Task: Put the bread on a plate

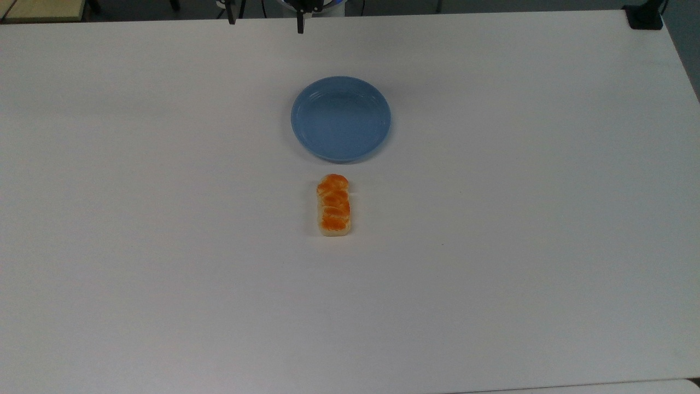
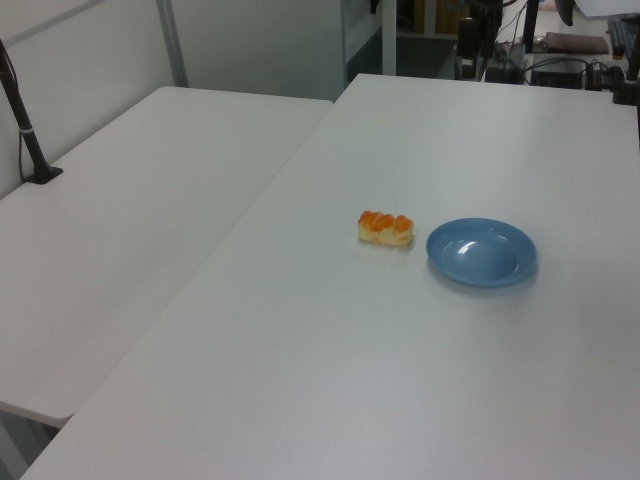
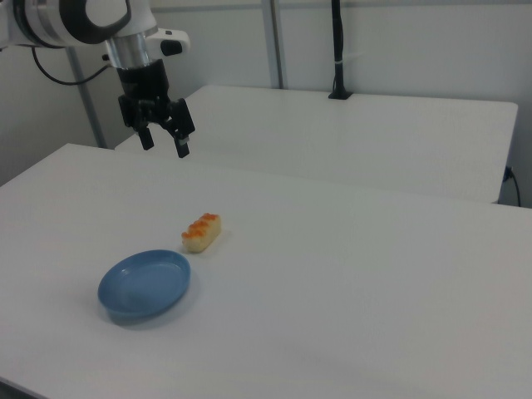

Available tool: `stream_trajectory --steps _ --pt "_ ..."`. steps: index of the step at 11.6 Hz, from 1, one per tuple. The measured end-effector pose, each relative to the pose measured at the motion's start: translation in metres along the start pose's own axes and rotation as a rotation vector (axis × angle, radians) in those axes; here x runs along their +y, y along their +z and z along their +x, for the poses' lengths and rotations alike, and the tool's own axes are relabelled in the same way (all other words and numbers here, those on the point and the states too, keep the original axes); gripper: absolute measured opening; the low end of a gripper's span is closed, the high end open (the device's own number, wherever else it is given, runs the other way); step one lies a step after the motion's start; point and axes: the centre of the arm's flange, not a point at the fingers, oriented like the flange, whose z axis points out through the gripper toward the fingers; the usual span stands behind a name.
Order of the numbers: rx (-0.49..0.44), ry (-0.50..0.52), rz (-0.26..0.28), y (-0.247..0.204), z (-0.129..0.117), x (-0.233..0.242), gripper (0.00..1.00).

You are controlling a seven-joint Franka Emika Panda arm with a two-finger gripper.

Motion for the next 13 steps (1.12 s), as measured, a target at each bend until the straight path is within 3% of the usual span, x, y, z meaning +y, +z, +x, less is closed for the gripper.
stream_trajectory --steps 5,13 --pt "0.004 -0.011 -0.003 0.036 0.030 -0.010 1.00" --pt "0.038 -0.073 0.002 0.149 0.093 -0.061 1.00"
